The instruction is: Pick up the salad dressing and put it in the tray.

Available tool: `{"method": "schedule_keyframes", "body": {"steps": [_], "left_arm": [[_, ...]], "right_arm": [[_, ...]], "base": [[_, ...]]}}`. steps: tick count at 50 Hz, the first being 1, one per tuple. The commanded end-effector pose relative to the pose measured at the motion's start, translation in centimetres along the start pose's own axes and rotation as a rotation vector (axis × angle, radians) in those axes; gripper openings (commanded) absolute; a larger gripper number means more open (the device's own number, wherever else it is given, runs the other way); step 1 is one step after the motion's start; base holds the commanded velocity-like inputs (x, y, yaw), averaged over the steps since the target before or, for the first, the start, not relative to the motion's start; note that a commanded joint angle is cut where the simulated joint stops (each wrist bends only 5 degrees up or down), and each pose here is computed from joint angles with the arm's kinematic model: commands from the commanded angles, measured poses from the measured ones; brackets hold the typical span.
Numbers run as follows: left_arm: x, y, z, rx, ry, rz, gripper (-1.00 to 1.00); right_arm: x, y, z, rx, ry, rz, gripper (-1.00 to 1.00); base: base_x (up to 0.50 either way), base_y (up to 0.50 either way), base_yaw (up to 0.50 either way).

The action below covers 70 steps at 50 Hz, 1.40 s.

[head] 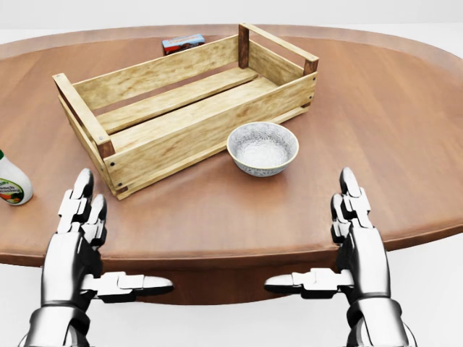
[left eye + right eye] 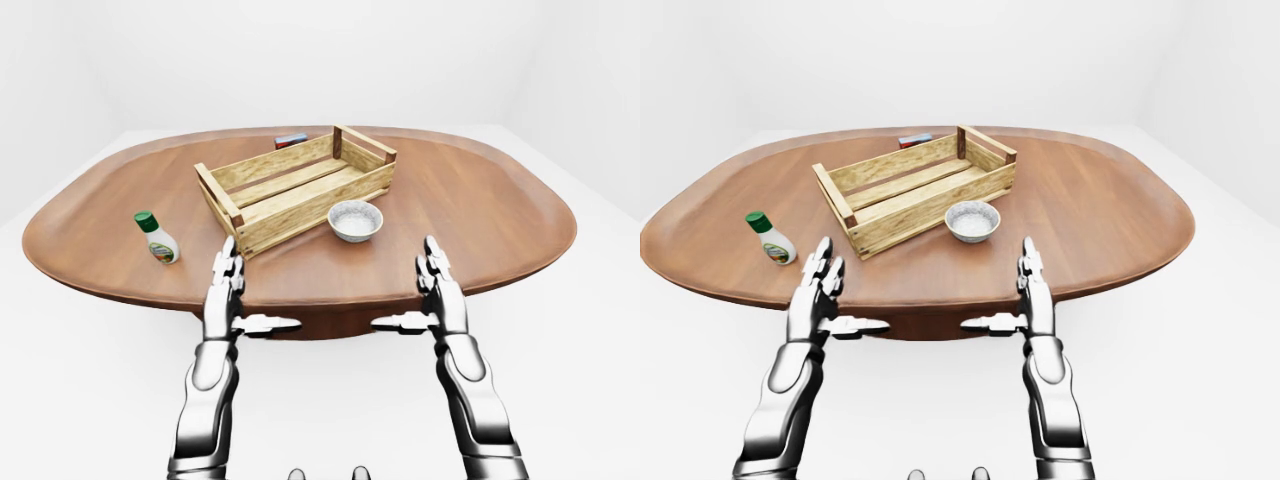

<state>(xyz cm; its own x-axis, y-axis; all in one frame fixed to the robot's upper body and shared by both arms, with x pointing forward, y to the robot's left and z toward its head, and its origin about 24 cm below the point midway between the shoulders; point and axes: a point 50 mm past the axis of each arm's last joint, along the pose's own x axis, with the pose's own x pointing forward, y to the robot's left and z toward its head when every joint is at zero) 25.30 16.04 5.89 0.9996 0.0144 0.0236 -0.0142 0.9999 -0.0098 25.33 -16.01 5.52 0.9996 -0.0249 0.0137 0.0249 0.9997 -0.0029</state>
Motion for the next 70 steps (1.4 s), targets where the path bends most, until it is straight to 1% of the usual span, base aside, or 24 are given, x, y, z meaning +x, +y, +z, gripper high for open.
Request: {"method": "schedule_keyframes", "body": {"steps": [1, 2, 4, 6, 7, 10, 14, 18, 19, 20, 21, 23, 24, 25, 30, 34, 36, 40, 43, 52, 70], "left_arm": [[-2.1, 4.4, 11.6, 0.009, -0.506, 0.064, 1.0], [-2.4, 5.4, 12.9, 0.012, -0.564, 0.088, 1.0], [-3.0, 6.7, 14.5, 0.044, -0.63, 0.135, 1.0], [-3.1, 7.7, 15.1, 0.05, -0.651, 0.163, 1.0], [-3.4, 8.8, 15.9, 0.058, -0.683, 0.2, 1.0], [-4.1, 10.2, 17.1, 0.073, -0.73, 0.241, 1.0], [-5.2, 11.6, 18.8, 0.093, -0.796, 0.285, 1.0], [-6.7, 12.9, 20.7, 0.11, -0.878, 0.329, 1.0], [-7.8, 13.7, 21.9, 0.119, -0.935, 0.358, 1.0], [-8.3, 14.1, 22.4, 0.124, -0.955, 0.374, 1.0], [-9.5, 15.2, 23.5, 0.135, -1.005, 0.415, 1.0], [-10.8, 16.4, 24.5, 0.122, -1.046, 0.457, 1.0], [-11.1, 16.8, 24.8, 0.122, -1.049, 0.471, 1.0], [-11.7, 17.6, 25.1, 0.129, -1.054, 0.503, 1.0], [-12.6, 18.9, 25.6, 0.117, -1.047, 0.541, 1.0], [-12.3, 19.0, 25.3, 0.106, -1.028, 0.542, 1.0], [-12.2, 18.8, 25.2, 0.103, -1.024, 0.534, 1.0], [-12.1, 18.8, 25.2, 0.107, -1.019, 0.535, 1.0], [-12.5, 19.0, 25.4, 0.113, -1.031, 0.541, 1.0], [-12.3, 19.1, 25.3, 0.118, -1.019, 0.542, 1.0], [-12.1, 19.0, 25.1, 0.127, -1.008, 0.536, 1.0]], "right_arm": [[-2.3, -3.8, 10.4, 0.013, -0.45, -0.082, 1.0], [-2.9, -4.2, 11.8, -0.043, -0.51, -0.094, 1.0], [-3.9, -4.9, 13.6, -0.093, -0.593, -0.119, 1.0], [-5.1, -6.1, 15.6, -0.108, -0.691, -0.153, 1.0], [-5.5, -6.4, 16.2, -0.112, -0.723, -0.158, 1.0], [-6.9, -7.6, 17.8, -0.126, -0.809, -0.199, 1.0], [-8.1, -8.6, 19.0, -0.16, -0.869, -0.236, 1.0], [-8.4, -8.7, 19.3, -0.221, -0.869, -0.247, 1.0], [-8.2, -8.6, 19.2, -0.242, -0.86, -0.248, 1.0], [-8.0, -8.6, 19.1, -0.247, -0.853, -0.25, 1.0], [-7.5, -8.4, 18.8, -0.292, -0.821, -0.257, 1.0], [-7.1, -8.1, 18.5, -0.327, -0.795, -0.253, 1.0], [-7.0, -8.0, 18.4, -0.332, -0.793, -0.251, 1.0], [-7.0, -7.7, 18.5, -0.345, -0.797, -0.248, 1.0], [-6.7, -7.4, 18.3, -0.395, -0.779, -0.248, 1.0], [-6.4, -7.2, 18.0, -0.406, -0.763, -0.244, 1.0], [-6.2, -6.8, 17.9, -0.422, -0.756, -0.224, 1.0], [-6.0, -6.3, 17.8, -0.457, -0.741, -0.204, 1.0], [-6.0, -5.9, 17.9, -0.491, -0.744, -0.188, 1.0], [-5.7, -5.6, 17.6, -0.552, -0.715, -0.186, 1.0], [-5.2, -6.1, 16.4, -0.543, -0.644, -0.198, 1.0]], "base": [[0.0, 0.0, 0.0], [0.0, 0.0, 0.0], [0.0, 0.0, 0.0], [0.0, 0.0, 0.0], [0.0, 0.0, 0.0], [0.0, 0.0, 0.0], [0.0, 0.0, 0.0], [0.0, 0.0, 0.0], [0.0, 0.0, 0.0], [0.0, 0.0, 0.0], [0.13, 0.5, 0.0], [0.13, 0.5, 0.0], [0.13, 0.5, 0.0], [0.13, 0.5, 0.0], [0.13, 0.5, 0.0], [0.13, 0.5, 0.0], [0.13, 0.5, 0.0], [0.21, 0.5, 0.0], [0.32, 0.46, 0.0], [0.37, 0.4, 0.0], [0.4, 0.37, 0.0]]}}
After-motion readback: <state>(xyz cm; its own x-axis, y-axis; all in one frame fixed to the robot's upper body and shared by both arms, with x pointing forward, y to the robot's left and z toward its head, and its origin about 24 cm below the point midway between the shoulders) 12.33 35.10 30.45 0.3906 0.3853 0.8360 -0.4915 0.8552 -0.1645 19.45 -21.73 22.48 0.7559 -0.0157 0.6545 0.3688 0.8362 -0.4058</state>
